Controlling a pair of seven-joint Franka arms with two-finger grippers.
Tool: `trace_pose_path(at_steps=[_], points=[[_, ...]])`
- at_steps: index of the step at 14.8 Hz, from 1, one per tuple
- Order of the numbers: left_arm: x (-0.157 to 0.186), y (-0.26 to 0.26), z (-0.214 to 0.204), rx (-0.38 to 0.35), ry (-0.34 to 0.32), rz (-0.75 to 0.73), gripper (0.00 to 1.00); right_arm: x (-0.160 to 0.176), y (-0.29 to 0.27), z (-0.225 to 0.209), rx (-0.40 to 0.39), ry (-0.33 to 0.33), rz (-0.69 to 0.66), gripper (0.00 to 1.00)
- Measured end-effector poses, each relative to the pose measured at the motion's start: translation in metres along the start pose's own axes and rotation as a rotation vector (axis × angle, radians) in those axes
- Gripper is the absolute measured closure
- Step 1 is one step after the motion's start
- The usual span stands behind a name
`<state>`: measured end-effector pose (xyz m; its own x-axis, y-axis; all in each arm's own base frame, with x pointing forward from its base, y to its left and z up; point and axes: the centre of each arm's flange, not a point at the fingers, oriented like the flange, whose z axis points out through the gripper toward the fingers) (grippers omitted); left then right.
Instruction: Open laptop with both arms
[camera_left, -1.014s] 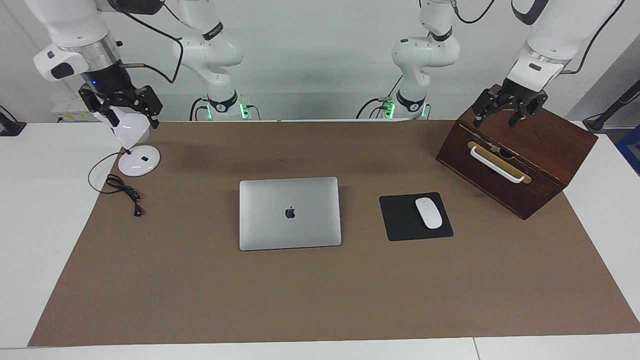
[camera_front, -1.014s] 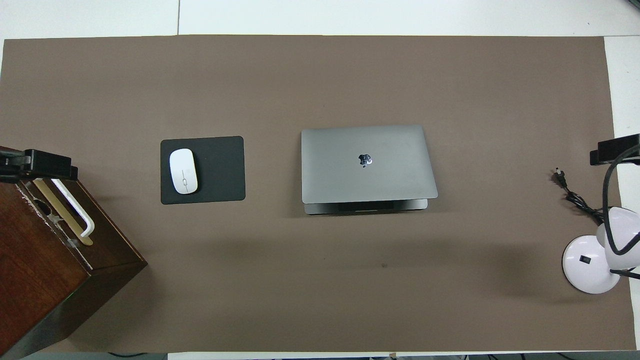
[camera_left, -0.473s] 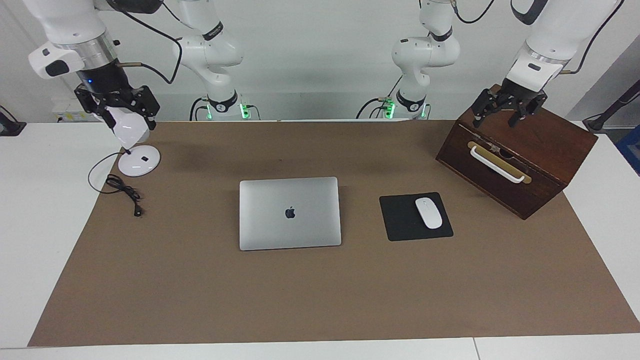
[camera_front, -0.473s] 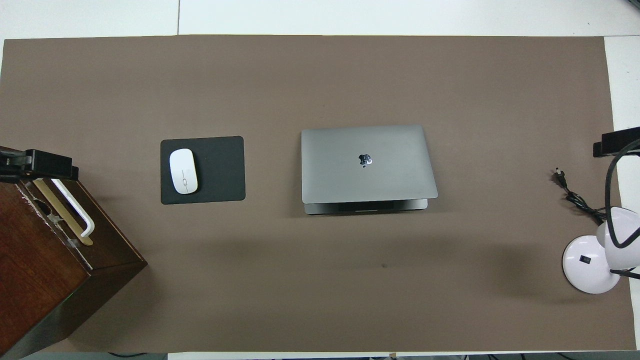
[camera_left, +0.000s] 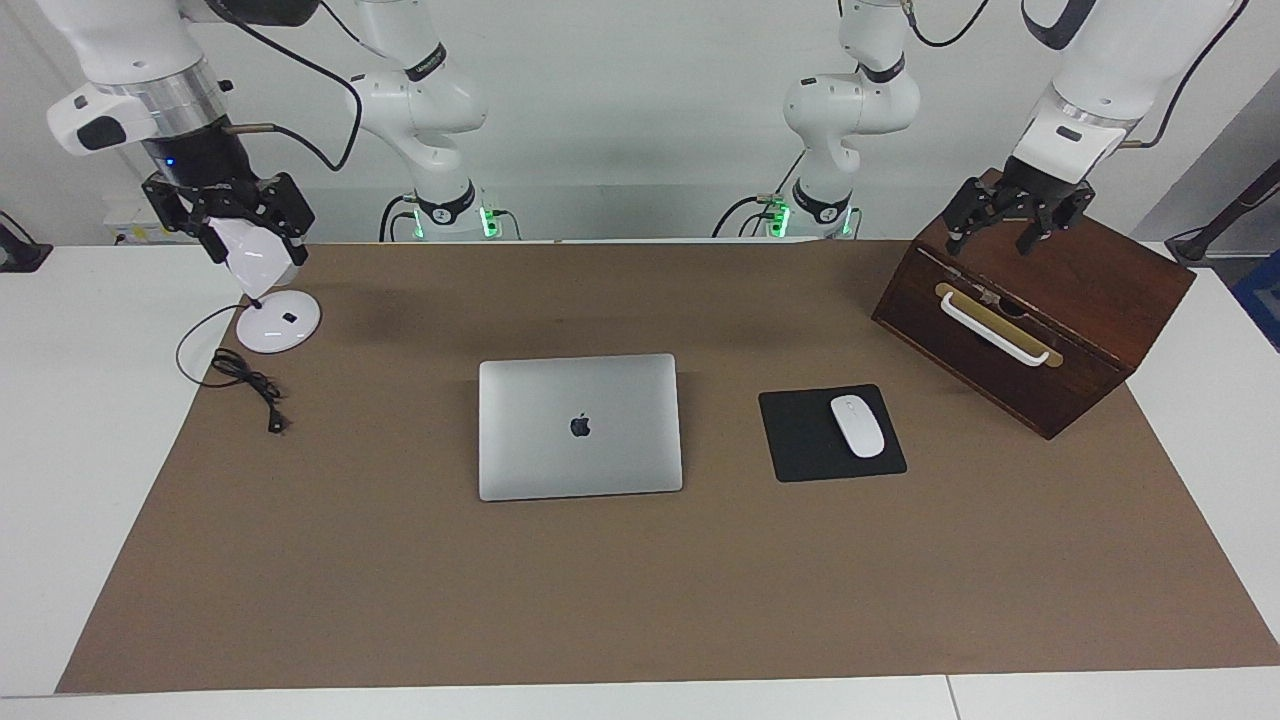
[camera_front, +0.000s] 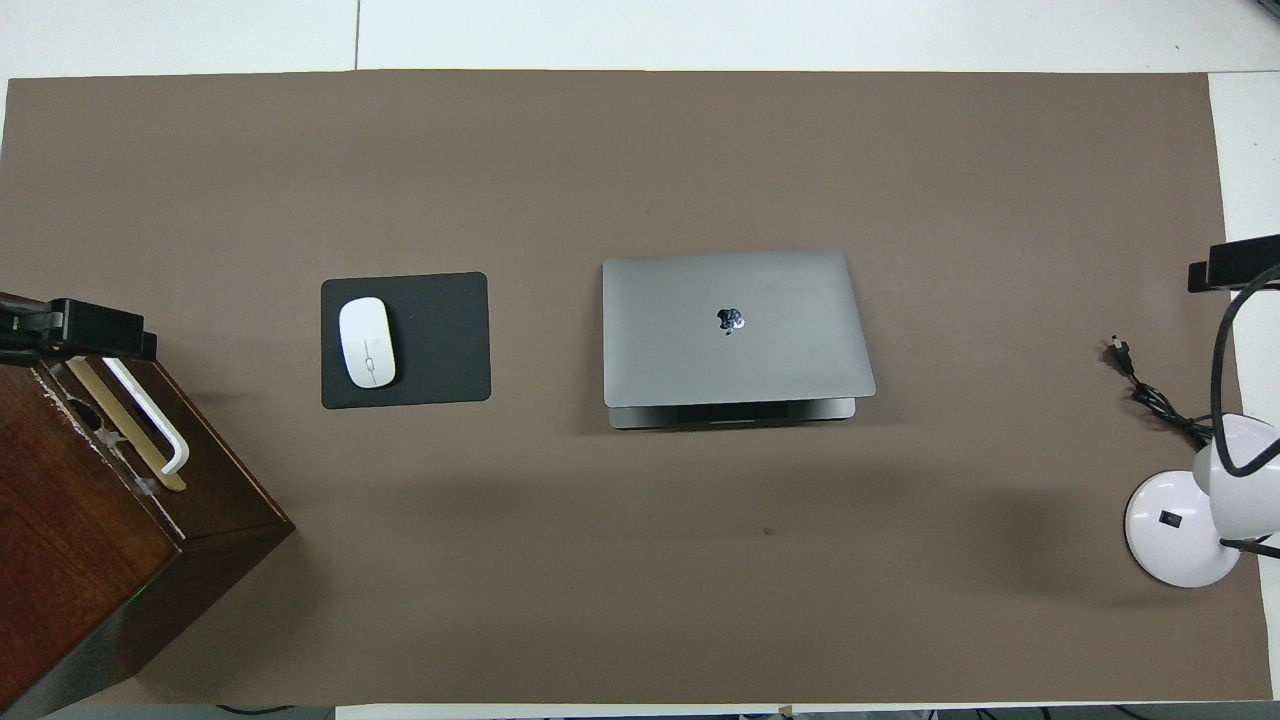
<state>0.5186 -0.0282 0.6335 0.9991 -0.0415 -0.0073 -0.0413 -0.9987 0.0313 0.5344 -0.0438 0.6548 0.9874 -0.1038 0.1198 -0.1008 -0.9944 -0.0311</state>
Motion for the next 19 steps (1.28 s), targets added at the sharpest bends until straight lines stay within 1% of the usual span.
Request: trace_pose_path(at_steps=[7,8,10,11,12,14,15,16,19], points=[[0.0,0.0,0.0,0.0,0.0,-0.001,0.0,0.001,-0.001,0.001,0.001,-0.001,0.001,0.0],[0.0,0.0,0.0,0.0,0.0,-0.001,0.08,0.001,-0.001,0.001,0.001,-0.001,0.006,0.0],[0.0,0.0,0.0,0.0,0.0,-0.001,0.32,0.001,-0.001,0.001,0.002,0.005,0.012,0.0],[0.0,0.0,0.0,0.0,0.0,-0.001,0.46,0.002,-0.001,0.001,0.003,0.009,0.012,0.0],[0.0,-0.001,0.0,0.0,0.0,-0.001,0.56,0.003,-0.002,0.001,0.005,0.011,0.017,0.0],[0.0,-0.001,0.0,0.0,0.0,-0.002,0.78,0.005,-0.005,0.003,0.038,0.023,0.05,0.0],[0.0,-0.001,0.0,0.0,0.0,-0.005,0.92,0.008,-0.008,0.005,0.067,0.039,0.071,0.0],[0.0,-0.001,0.0,0.0,0.0,-0.007,0.99,0.01,-0.011,0.006,0.096,0.057,0.091,0.0],[0.0,-0.001,0.0,0.0,0.0,-0.007,0.99,0.018,-0.021,0.012,0.198,0.117,0.155,0.0]])
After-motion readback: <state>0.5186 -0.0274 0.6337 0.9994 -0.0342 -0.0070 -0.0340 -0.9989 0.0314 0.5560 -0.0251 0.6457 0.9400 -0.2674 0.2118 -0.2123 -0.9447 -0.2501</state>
